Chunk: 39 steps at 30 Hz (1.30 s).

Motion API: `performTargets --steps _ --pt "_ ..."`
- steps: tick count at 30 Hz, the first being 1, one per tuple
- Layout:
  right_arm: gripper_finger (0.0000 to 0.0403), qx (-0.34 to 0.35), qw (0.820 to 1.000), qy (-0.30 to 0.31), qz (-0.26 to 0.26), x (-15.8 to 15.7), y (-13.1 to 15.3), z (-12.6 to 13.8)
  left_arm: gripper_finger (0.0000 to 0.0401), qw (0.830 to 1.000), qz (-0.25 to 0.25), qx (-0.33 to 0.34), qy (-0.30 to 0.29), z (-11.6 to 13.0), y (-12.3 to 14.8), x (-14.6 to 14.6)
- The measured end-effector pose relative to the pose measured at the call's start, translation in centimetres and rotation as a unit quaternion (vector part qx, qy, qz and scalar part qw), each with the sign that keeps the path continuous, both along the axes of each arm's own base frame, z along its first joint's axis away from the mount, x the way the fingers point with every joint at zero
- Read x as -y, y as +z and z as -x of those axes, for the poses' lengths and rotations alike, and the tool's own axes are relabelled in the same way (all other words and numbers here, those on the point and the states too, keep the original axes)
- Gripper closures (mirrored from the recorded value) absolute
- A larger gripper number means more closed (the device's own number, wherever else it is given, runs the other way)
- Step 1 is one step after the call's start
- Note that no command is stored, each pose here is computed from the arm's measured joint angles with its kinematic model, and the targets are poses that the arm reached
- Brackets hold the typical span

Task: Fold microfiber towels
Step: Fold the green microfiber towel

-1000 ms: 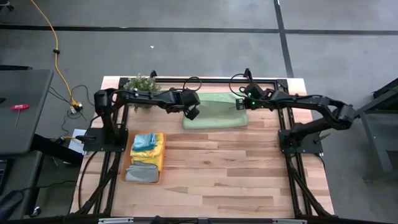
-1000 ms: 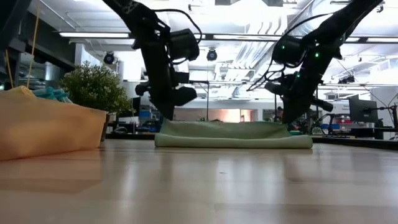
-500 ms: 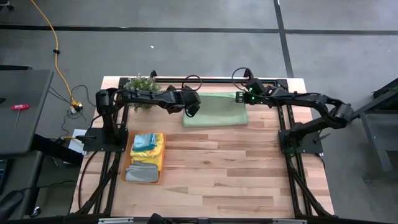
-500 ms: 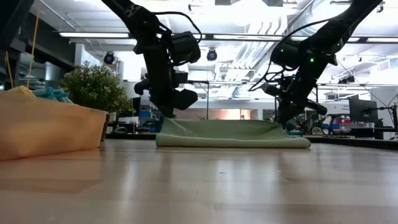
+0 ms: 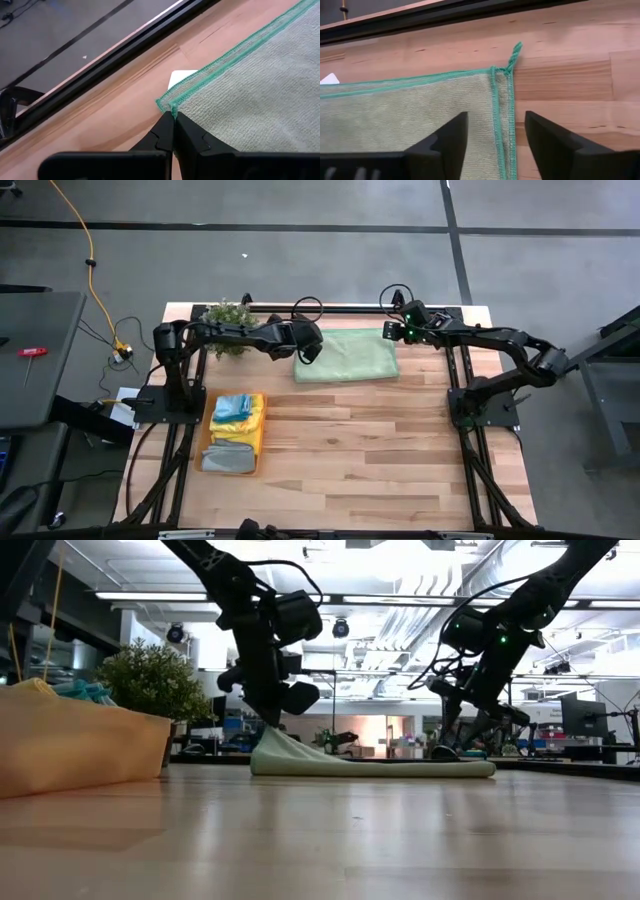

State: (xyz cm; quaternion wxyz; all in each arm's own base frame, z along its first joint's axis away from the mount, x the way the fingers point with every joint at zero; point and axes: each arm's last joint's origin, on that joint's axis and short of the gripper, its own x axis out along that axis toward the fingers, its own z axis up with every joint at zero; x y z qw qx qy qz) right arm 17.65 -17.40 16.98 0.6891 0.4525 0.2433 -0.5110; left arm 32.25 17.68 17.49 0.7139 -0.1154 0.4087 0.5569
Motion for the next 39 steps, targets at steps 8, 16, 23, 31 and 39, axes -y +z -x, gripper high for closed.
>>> performTargets --steps 8,16,23,31,39 --pt "0.0186 0.003 1.0 0.0 -0.001 0.0 0.0 0.0 0.0367 1.0 -0.004 0.021 -0.019 -0.1 0.3 -1.1" --pt "0.0185 0.023 1.0 0.014 -0.002 0.1 0.2 -0.3 0.0289 0.998 0.039 0.018 -0.048 1.0 0.4 -2.8" --pt "0.0185 0.012 0.999 0.034 0.026 1.8 1.7 -0.9 0.0241 0.991 0.044 0.095 -0.088 2.0 4.4 -2.8" --pt "0.0193 -0.044 0.997 0.063 -0.022 5.5 0.6 -3.1 0.0241 0.968 0.038 0.185 -0.167 2.0 7.9 -1.9" --pt "0.0253 -0.076 0.993 0.063 -0.062 7.4 -0.4 -4.9 0.0242 0.966 0.039 0.187 -0.177 1.4 7.9 -1.1"
